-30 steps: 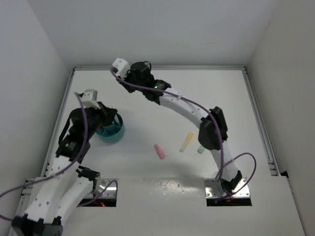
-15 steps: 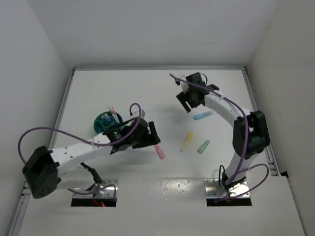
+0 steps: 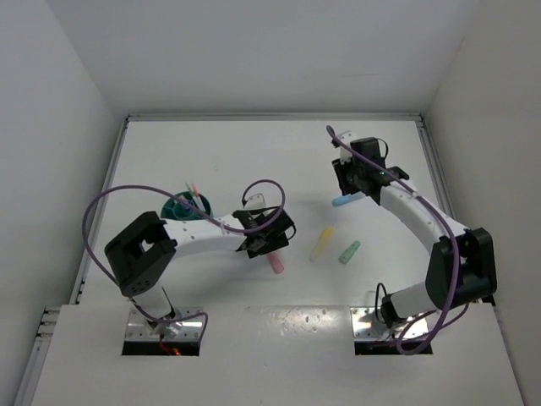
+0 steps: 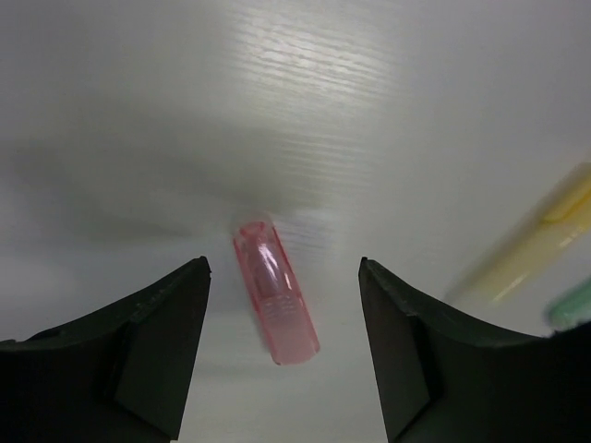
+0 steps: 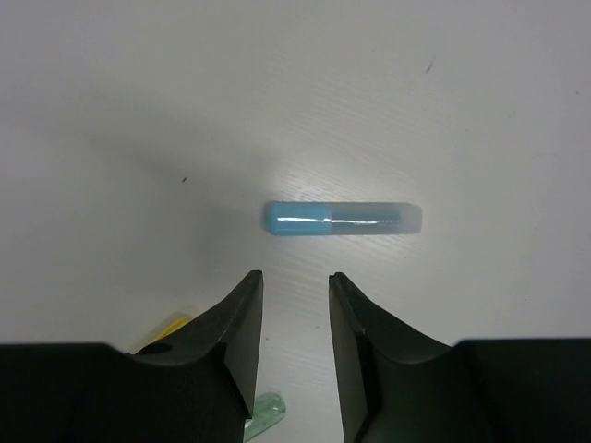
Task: Sort the stationery into containers
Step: Grab a piece of stationery with the left arm
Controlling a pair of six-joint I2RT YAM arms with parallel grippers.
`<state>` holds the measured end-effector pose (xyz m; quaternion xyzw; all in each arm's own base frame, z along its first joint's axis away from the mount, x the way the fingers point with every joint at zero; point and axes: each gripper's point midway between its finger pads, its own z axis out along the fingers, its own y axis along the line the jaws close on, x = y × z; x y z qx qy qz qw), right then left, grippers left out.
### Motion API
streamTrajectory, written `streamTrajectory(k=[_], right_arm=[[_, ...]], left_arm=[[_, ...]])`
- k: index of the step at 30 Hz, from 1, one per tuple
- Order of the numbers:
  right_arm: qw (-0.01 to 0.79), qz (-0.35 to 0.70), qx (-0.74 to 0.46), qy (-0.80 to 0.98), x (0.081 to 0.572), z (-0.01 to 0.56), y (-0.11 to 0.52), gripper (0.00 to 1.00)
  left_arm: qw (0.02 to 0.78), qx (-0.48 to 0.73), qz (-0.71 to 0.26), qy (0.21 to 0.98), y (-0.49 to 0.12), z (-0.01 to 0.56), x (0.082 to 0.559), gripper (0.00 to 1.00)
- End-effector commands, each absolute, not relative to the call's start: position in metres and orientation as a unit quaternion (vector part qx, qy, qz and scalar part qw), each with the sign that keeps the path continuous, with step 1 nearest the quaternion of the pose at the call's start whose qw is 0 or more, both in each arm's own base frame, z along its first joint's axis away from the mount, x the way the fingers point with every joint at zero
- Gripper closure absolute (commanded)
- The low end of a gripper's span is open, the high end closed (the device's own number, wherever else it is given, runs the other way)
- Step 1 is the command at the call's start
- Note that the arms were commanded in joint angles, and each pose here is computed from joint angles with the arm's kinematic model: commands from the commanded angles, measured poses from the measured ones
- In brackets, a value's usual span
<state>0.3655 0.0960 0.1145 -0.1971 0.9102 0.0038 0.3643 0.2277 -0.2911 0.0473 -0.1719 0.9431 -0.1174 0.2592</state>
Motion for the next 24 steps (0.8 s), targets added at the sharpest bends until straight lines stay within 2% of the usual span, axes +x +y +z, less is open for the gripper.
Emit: streamTrajectory(k=[1, 17, 24], right_arm=[[0.419, 0.022, -0.170, 0.892, 0.378, 0.143, 0.098, 0.65], [0.443, 0.027, -0.149, 0.883, 0.375, 0.155, 0.089, 0.65], [0.453, 0.031, -0.150, 0.878, 0.371, 0.163, 0.090, 0.65]], left_arm=[[0.254, -0.189, -0.101, 0.943, -0.293, 0.038, 0.228, 0.29], [0.209, -0.176, -0.044, 0.961, -0.315, 0.026, 0.214, 0.34], [0.201, -0.176, -0.013, 0.964, -0.305, 0.020, 0.210, 0.35]])
